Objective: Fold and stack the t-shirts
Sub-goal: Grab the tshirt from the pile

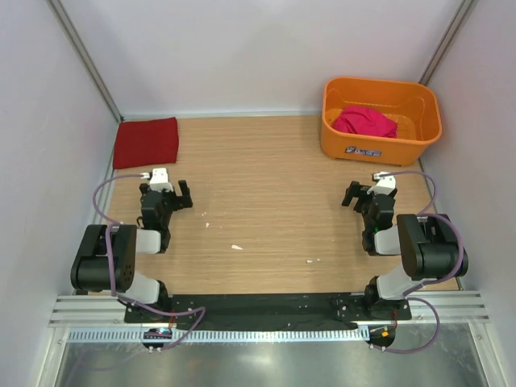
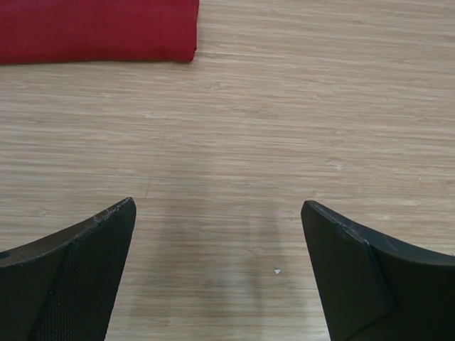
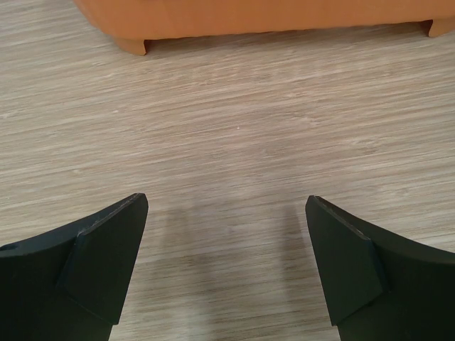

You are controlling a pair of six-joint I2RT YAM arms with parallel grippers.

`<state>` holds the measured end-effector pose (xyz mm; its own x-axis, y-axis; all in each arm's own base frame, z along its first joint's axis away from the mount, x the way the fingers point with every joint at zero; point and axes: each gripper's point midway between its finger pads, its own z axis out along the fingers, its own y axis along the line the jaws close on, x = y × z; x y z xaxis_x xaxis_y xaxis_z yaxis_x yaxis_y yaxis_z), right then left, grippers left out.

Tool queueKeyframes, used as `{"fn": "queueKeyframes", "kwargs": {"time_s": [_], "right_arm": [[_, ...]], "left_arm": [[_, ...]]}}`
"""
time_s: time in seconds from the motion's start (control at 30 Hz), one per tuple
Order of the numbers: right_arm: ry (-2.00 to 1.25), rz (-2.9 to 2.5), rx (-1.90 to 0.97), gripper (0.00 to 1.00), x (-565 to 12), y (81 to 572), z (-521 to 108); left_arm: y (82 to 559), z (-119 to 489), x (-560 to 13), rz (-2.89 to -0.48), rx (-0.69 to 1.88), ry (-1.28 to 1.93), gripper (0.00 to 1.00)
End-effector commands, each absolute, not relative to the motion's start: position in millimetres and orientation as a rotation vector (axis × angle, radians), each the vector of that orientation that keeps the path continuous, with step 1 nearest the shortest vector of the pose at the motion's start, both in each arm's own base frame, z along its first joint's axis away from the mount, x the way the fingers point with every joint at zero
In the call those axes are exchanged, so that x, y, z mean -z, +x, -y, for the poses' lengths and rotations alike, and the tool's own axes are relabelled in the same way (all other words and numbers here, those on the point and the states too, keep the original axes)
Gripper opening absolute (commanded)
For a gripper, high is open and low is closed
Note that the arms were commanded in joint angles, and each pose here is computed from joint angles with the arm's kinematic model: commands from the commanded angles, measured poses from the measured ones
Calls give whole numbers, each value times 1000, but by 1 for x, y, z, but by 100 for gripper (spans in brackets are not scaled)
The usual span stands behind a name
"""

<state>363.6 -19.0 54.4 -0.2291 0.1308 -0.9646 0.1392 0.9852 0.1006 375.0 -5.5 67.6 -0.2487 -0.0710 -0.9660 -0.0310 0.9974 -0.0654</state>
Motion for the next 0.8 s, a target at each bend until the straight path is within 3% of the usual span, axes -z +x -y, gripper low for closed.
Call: {"fn": "queueKeyframes", "kwargs": {"time_s": [0.0,0.03,0.27,0.37,0.4,0.77], "right_arm": [[190,-1694,52,100,-85,377,27],[190,-1694,52,100,-85,377,27],[176,-1687,40,100,-87,378,25],[258,-1645,111,100,-111,376,36],[296,-1748,148,100,-94,369,41],[478,-1619,172,100,-224,396,60]], "left_arm": [[399,13,-122,-1715,58,17,100],[390,16,-101,-1856,75,20,100],[388,-21,-125,-1952,6,-516,100],[391,-12,-134,-1986,54,-492,100],[394,-5,-139,-1986,98,-470,100],[422,-4,-160,-1989,156,-695,100]]}}
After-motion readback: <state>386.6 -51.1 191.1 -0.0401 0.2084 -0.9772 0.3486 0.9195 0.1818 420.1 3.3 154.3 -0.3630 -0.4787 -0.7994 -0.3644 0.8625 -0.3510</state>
